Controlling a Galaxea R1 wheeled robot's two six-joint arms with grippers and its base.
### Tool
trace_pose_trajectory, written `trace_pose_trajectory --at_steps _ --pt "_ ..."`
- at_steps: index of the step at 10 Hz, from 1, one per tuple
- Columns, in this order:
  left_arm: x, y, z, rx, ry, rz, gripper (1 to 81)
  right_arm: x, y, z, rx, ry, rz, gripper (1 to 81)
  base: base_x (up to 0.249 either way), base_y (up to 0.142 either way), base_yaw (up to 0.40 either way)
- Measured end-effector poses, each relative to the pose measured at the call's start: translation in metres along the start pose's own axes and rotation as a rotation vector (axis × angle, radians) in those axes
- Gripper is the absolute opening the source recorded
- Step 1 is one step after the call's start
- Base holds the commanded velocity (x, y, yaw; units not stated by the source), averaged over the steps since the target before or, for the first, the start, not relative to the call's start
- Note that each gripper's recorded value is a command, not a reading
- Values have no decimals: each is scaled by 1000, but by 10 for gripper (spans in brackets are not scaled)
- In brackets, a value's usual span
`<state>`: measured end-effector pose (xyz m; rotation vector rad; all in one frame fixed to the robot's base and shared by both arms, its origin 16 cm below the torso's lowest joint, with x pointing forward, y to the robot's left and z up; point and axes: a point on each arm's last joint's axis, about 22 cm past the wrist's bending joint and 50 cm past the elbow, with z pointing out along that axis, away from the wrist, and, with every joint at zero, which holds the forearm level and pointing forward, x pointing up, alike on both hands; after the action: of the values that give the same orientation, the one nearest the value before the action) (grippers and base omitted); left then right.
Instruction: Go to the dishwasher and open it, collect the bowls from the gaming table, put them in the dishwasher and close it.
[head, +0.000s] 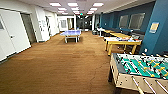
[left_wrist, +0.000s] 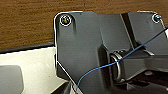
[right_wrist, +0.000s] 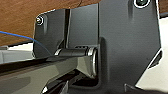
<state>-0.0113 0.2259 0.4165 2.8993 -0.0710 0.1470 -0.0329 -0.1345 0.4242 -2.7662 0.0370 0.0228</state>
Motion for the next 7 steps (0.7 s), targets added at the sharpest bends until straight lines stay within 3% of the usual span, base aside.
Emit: trace_pose_trajectory --at_steps 2,3,5,7 --pt "3 26 5 -37 5 -3 811 -1 8 -2 -10 -4 -1 811 133 0 0" --pt "4 30 5 -44 9 -4 811 -1 1 0 -1 -3 0 811 133 0 0" --pt "2 17 3 -26 6 -5 811 -1 0 0 0 -3 4 811 133 0 0" --pt "2 17 3 -25 5 -5 811 -1 -1 0 1 -3 4 811 133 0 0"
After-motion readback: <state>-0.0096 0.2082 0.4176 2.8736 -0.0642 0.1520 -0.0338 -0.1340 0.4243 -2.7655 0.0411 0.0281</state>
